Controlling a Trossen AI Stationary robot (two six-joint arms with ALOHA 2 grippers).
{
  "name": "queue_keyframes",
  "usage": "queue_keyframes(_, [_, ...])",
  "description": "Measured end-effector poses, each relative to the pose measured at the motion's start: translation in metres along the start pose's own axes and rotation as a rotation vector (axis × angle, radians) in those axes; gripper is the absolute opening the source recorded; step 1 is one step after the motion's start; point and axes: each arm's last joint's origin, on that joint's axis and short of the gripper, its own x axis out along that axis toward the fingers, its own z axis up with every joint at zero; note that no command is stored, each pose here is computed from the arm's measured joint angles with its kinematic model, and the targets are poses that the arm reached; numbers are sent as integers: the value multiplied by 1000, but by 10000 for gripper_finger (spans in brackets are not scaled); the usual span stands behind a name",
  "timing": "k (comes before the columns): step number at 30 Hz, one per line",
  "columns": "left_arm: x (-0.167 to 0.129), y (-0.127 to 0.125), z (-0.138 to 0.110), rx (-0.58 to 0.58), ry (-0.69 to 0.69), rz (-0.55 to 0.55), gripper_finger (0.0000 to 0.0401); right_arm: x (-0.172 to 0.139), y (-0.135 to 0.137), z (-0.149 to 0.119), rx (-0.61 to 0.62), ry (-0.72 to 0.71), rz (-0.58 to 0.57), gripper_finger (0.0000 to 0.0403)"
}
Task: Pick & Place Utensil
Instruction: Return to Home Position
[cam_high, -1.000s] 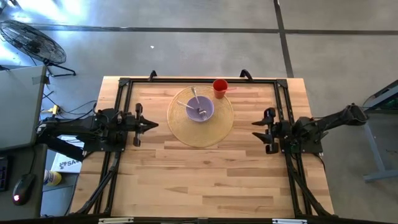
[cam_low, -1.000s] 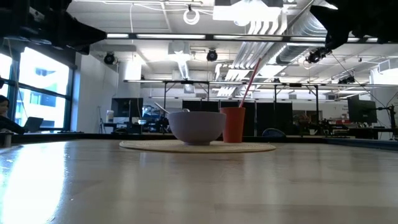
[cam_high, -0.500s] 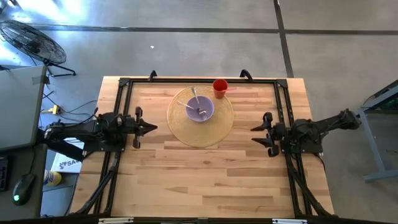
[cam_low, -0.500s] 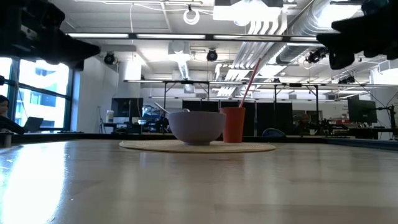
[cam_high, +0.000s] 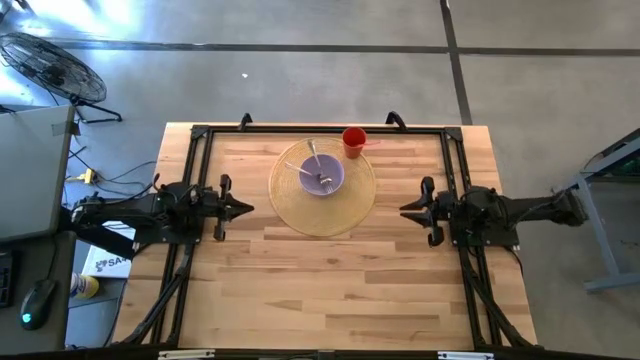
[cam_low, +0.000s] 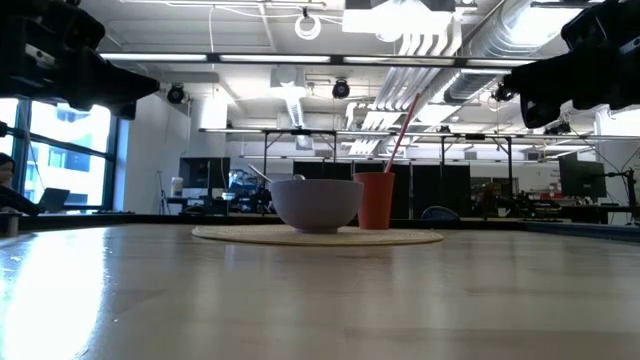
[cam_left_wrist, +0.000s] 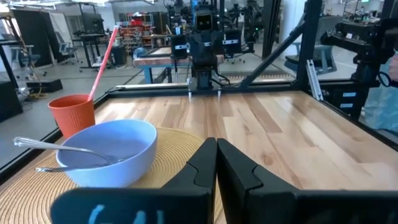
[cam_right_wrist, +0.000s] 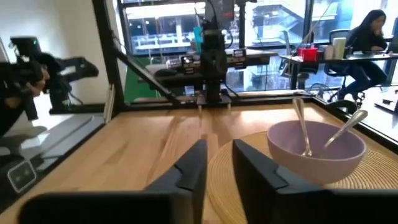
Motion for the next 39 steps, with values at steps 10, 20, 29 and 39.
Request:
queue_keyframes(10, [1,0,-1,-1,11,1,7,0,-6,-1,12,12,-32,7])
queue_keyframes(20, [1,0,-2,-1,12,3,7,0,-6,-5,84,54,-40,3])
queue_keyframes(29, [1,0,-2,-1,13,3,7,0,-6,-5,87,53,-55,8])
queue_keyframes(39, [1,0,-2,-1,13,4,7,0,-6,-5,87,53,-55,12])
